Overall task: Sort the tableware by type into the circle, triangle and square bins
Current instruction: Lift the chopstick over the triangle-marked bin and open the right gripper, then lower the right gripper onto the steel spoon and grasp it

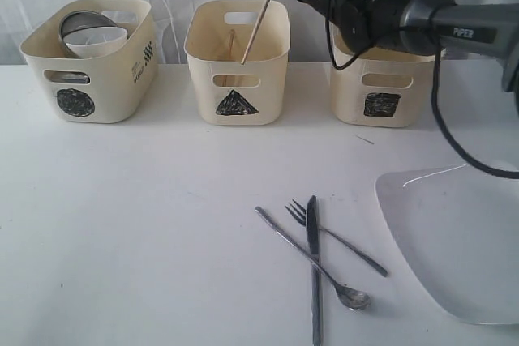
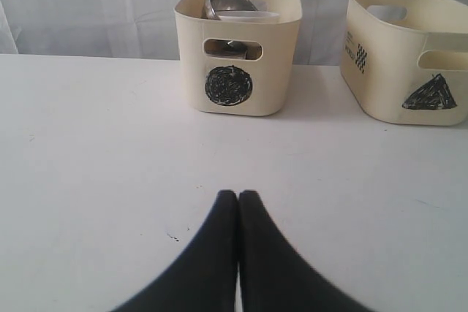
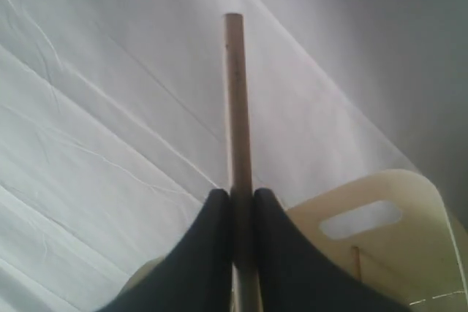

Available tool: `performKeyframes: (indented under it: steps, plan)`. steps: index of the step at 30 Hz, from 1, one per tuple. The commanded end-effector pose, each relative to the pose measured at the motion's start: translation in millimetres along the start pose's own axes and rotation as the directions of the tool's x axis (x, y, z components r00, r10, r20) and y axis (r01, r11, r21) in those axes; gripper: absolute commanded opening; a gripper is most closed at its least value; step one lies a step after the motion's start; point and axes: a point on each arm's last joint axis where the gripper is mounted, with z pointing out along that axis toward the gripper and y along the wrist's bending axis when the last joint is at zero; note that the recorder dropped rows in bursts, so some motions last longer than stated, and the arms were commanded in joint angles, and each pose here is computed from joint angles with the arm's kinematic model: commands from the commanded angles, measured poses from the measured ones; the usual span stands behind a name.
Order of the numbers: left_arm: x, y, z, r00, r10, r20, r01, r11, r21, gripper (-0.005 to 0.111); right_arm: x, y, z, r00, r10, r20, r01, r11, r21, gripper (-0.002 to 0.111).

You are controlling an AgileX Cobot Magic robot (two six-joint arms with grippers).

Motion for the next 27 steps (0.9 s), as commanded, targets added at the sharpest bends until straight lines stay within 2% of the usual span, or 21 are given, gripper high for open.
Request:
performKeyframes:
  steps: [1, 3, 7, 10, 17, 22, 25, 27]
  plan:
    - [1, 0.2, 0, 1.0, -0.006, 0.004, 0.006, 1.0, -0.002, 0.0, -1, -7, 25, 0.999, -0.024, 0.024, 0.024, 1.0, -0.001, 0.0]
    - [1, 0.2, 0, 1.0, -0.004, 0.004, 0.004, 1.0, -0.003, 0.0, 3, -12, 38, 0.995, -0.084, 0.052, 0.085, 0.996, -0.019, 0.0]
    - [1, 0.2, 0, 1.0, -0.004, 0.004, 0.004, 1.0, -0.003, 0.0, 17, -26, 51, 0.993, -0.11, 0.042, 0.111, 0.994, -0.007, 0.0]
    - [1, 0.2, 0, 1.0, -0.004, 0.004, 0.004, 1.0, -0.003, 0.0, 23, -29, 53, 0.984, -0.178, 0.027, 0.178, 0.984, 0.005, 0.001]
    - [1, 0.2, 0, 1.0, -0.004, 0.004, 0.004, 1.0, -0.003, 0.0, 21, -26, 53, 0.979, -0.201, 0.002, 0.201, 0.979, 0.021, 0.019]
    - [1, 0.2, 0, 1.0, -0.004, 0.004, 0.004, 1.0, -0.003, 0.0, 17, -16, 47, 0.962, -0.245, -0.117, 0.257, 0.961, 0.104, 0.02]
    - [1, 0.2, 0, 1.0, -0.004, 0.004, 0.004, 1.0, -0.003, 0.0, 12, -12, 38, 0.921, -0.299, -0.251, 0.35, 0.918, 0.189, 0.02]
    - [1, 0.2, 0, 1.0, -0.004, 0.004, 0.004, 1.0, -0.003, 0.0, 7, -9, 32, 0.876, -0.355, -0.326, 0.433, 0.878, 0.205, 0.02]
